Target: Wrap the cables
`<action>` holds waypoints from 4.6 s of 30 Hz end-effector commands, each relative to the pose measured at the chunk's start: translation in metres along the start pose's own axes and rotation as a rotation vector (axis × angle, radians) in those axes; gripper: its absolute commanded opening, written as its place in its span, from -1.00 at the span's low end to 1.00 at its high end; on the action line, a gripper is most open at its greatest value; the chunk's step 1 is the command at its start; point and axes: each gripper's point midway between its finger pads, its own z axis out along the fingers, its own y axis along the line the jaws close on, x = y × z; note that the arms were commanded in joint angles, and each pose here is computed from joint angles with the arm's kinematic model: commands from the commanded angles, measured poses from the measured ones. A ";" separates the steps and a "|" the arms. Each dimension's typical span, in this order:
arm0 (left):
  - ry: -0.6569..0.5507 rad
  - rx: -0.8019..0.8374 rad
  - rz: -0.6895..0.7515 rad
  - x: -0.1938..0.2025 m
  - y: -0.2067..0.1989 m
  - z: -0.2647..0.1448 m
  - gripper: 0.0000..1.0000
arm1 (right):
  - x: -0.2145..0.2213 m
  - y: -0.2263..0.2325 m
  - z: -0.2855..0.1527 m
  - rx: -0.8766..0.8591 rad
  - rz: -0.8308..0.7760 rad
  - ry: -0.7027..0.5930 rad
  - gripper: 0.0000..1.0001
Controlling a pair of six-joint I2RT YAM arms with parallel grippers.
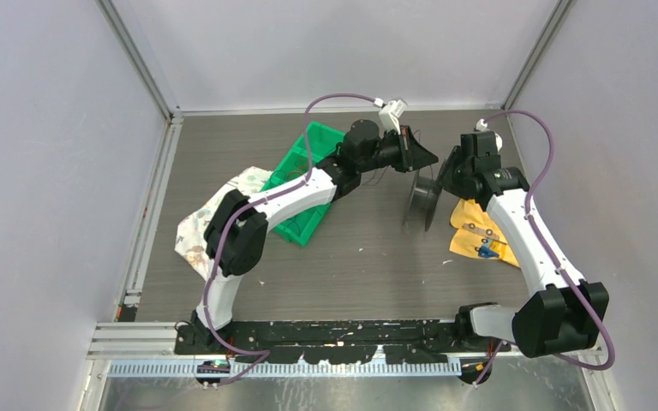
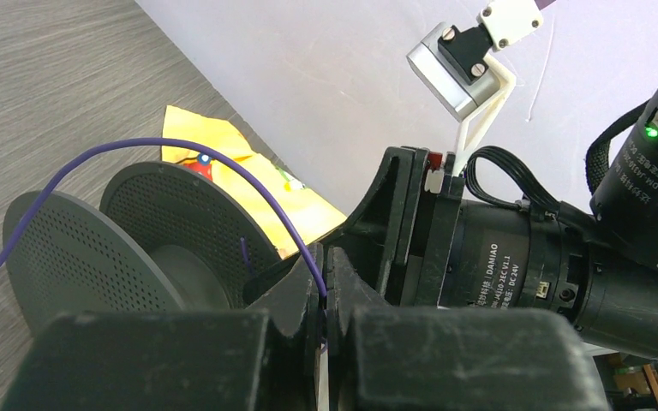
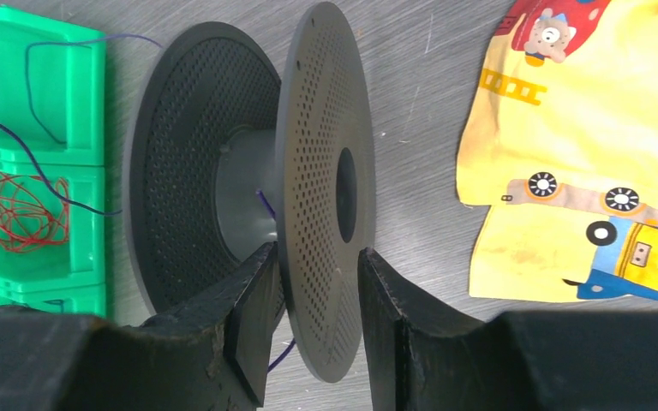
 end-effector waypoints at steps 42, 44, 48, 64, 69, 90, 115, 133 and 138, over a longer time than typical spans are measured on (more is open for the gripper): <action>-0.026 0.028 -0.018 -0.038 -0.015 -0.013 0.24 | -0.008 0.011 -0.015 0.070 -0.219 -0.028 -0.99; -0.055 0.028 -0.015 -0.056 -0.020 -0.024 0.31 | -0.011 0.012 -0.018 0.072 -0.211 -0.031 -0.99; -0.163 0.022 -0.068 -0.096 -0.021 -0.056 0.43 | -0.031 0.017 -0.036 0.048 -0.166 -0.125 -0.99; -0.020 -0.040 0.022 -0.114 0.032 -0.175 0.64 | -0.064 0.077 -0.115 -0.360 -0.190 -0.325 -0.99; 0.060 -0.055 0.160 -0.085 0.039 -0.192 0.52 | -0.107 0.072 -0.147 -0.279 -0.113 -0.445 -0.99; 0.076 -0.192 0.701 -0.005 0.098 -0.164 0.62 | -0.194 0.038 -0.312 -0.187 -0.079 -0.818 -0.99; 0.356 -0.152 1.006 0.087 0.111 -0.140 0.71 | -0.187 0.041 -0.283 -0.144 -0.066 -0.712 -0.99; 0.108 -0.361 1.118 0.070 0.154 -0.103 0.64 | -0.182 0.053 -0.278 -0.199 -0.079 -0.683 -0.99; 0.086 -0.322 1.089 0.069 0.148 -0.091 0.60 | -0.179 0.055 -0.275 -0.209 -0.079 -0.670 -0.99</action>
